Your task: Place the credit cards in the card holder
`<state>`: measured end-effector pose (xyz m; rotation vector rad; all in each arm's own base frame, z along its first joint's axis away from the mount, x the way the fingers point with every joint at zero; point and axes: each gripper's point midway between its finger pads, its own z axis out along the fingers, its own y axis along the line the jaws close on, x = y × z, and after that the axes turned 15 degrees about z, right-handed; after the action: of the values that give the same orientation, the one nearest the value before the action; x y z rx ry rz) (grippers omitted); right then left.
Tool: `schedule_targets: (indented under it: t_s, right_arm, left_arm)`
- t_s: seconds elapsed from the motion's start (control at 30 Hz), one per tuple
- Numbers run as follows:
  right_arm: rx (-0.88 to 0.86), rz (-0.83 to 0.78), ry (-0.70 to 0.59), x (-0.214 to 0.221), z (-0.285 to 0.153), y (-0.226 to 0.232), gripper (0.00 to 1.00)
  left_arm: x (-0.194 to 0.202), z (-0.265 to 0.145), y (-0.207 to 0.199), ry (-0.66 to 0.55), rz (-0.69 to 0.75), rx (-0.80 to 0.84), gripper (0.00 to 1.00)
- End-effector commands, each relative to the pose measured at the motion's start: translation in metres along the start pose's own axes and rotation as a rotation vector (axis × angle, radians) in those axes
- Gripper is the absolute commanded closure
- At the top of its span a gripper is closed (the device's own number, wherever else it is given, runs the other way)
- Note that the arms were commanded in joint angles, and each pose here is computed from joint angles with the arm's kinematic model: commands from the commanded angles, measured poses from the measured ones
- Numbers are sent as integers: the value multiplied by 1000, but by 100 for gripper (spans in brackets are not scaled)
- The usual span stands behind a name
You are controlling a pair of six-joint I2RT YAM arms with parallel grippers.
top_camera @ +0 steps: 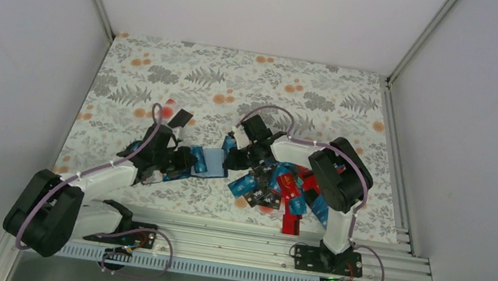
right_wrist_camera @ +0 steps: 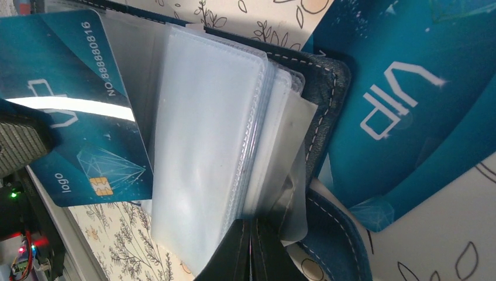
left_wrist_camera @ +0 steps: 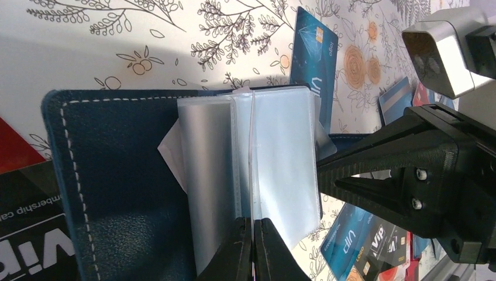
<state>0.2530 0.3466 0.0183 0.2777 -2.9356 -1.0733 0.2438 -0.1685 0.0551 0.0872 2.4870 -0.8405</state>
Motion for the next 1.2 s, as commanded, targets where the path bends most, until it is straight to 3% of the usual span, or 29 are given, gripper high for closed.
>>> schedule_targets:
  t_s: [0.0, 0.73, 1.17]
  right_arm:
    - [91, 39, 30, 13, 14, -29, 96]
    - [89, 39, 32, 15, 13, -29, 96]
    - [89, 34, 41, 17, 14, -31, 96]
  left_arm:
    - [3, 3, -2, 2, -26, 35, 98]
    - [36, 9, 18, 81, -229, -18, 98]
    - [31, 17, 10, 76, -204, 51, 98]
